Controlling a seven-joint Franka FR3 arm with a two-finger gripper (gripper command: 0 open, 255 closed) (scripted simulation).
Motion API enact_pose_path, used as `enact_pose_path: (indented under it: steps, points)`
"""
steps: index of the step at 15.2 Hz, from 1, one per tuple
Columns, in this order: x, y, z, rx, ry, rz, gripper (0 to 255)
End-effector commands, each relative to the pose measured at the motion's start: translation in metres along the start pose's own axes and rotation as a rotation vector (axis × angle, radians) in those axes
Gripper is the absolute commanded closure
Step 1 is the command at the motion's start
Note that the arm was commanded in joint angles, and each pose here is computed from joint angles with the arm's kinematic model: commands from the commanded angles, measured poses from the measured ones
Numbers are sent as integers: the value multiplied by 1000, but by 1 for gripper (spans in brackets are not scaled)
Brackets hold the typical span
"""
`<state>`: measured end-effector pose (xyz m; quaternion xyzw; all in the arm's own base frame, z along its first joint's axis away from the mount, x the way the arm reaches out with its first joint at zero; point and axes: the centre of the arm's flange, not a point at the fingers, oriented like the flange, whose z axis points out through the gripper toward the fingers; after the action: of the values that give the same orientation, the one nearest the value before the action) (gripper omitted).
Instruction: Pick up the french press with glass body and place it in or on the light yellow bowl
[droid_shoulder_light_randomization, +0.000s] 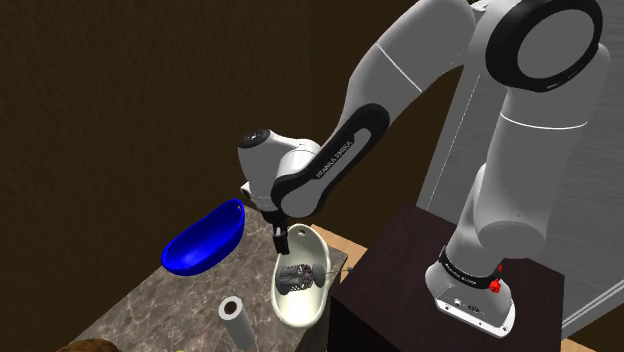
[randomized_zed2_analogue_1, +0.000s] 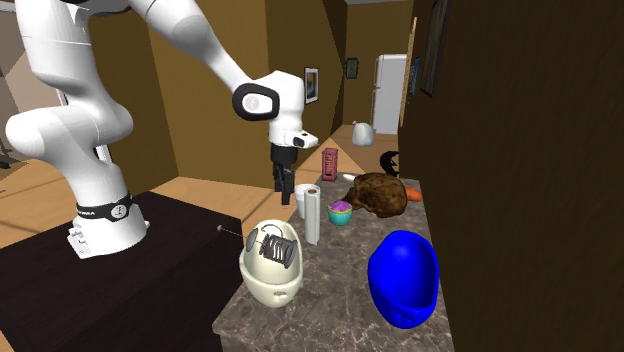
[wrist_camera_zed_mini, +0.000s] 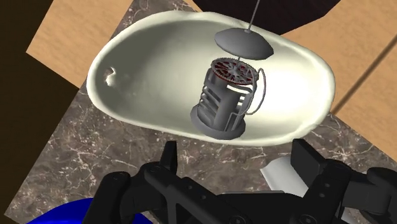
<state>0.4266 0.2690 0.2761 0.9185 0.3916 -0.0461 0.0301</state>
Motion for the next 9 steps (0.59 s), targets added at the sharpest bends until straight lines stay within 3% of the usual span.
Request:
enact_pose_path:
  steps: [1, 9]
  points:
    - [2, -1, -22, 0, -1, 0, 0]
    - [2, -1, -33, 0, -1, 0, 0]
